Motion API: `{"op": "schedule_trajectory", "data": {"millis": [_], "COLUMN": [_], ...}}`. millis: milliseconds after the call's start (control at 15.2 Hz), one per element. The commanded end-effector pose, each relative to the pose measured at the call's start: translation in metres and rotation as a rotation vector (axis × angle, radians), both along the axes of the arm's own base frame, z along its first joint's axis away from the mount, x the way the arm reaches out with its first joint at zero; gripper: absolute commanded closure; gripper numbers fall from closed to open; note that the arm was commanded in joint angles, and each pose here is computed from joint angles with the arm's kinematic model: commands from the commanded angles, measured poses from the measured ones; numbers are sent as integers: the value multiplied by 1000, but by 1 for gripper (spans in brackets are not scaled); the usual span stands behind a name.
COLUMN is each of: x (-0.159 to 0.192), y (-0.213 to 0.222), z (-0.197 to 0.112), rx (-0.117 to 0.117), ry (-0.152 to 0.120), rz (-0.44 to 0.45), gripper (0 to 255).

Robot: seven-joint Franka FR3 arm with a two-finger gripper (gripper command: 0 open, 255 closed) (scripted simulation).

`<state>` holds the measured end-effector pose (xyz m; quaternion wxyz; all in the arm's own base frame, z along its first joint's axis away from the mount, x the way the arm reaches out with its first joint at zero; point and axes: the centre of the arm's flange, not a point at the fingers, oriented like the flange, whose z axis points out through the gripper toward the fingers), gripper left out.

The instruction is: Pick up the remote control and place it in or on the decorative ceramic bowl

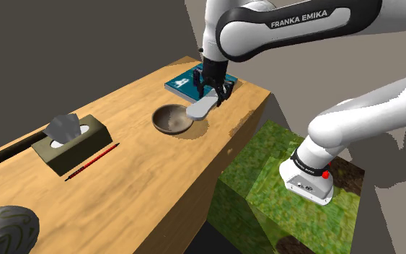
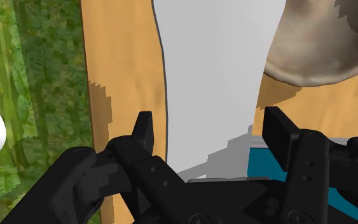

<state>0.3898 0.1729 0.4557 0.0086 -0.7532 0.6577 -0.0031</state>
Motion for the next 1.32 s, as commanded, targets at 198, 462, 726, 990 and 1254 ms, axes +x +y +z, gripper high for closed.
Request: {"op": "schedule_trajectory", "data": {"millis": [198, 462, 726, 990, 1254], "x": [48, 87, 100, 100, 100], "y": [42, 77, 88, 88, 88], "z": [4, 6, -3, -24, -46], "rx": [1, 1, 1, 1, 1], "ry": [0, 0, 0, 0, 0], "rz": [-1, -1, -1, -1, -1], "gripper": [255, 255, 255, 255, 255]}}
